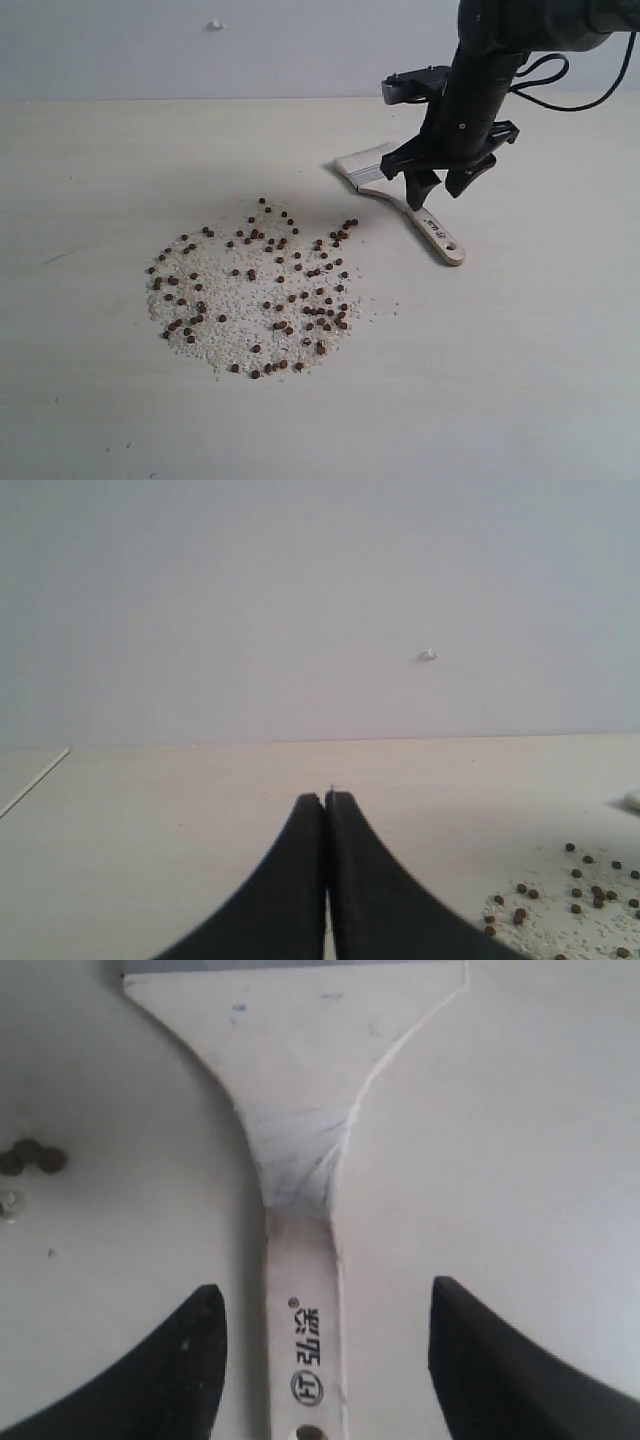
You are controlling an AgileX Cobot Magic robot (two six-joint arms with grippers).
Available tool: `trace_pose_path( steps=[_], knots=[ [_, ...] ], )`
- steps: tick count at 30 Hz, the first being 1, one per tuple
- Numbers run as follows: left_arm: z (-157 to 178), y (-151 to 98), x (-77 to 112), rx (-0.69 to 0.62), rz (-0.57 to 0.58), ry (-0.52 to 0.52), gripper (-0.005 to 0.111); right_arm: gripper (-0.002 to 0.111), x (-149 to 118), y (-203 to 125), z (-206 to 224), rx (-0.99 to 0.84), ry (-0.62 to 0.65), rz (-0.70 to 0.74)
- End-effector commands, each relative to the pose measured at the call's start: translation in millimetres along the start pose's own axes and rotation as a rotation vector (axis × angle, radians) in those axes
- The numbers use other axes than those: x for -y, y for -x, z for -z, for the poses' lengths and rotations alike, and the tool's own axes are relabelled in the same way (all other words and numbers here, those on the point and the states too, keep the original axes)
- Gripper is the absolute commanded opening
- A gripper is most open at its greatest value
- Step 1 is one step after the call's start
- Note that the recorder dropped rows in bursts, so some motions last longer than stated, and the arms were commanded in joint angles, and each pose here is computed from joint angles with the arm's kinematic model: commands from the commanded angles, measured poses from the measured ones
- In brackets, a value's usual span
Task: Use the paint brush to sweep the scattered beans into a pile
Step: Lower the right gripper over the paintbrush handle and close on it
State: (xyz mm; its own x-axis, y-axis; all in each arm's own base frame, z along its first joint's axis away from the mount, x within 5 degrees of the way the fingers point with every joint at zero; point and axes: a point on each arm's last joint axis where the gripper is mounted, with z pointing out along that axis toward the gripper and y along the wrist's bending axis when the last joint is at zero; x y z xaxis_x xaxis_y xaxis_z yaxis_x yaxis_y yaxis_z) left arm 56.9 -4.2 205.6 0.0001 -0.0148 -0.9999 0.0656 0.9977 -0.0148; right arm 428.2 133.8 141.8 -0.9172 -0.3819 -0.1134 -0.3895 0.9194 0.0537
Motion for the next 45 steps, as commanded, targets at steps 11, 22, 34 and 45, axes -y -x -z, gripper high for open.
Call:
trace_pose_path(
  steps=[11, 22, 34, 45],
  knots=[
    [0.6, 0.4, 0.5, 0.007, 0.002, -0.008, 0.0, 0.056, -2.4, 3.2, -31.4, -0.052, 0.03, 0.031],
    [0.6, 0.4, 0.5, 0.007, 0.002, -0.008, 0.0, 0.051, -29.4, 1.0, -33.1, -0.105, -0.076, 0.093],
    [0.6, 0.4, 0.5, 0.007, 0.002, -0.008, 0.0, 0.049, -23.4, -7.9, -33.0, -0.19, -0.12, 0.004],
    [0.6, 0.4, 0.5, 0.007, 0.002, -0.008, 0.0, 0.045, -26.7, -13.6, -45.1, -0.171, -0.08, -0.009]
  ],
)
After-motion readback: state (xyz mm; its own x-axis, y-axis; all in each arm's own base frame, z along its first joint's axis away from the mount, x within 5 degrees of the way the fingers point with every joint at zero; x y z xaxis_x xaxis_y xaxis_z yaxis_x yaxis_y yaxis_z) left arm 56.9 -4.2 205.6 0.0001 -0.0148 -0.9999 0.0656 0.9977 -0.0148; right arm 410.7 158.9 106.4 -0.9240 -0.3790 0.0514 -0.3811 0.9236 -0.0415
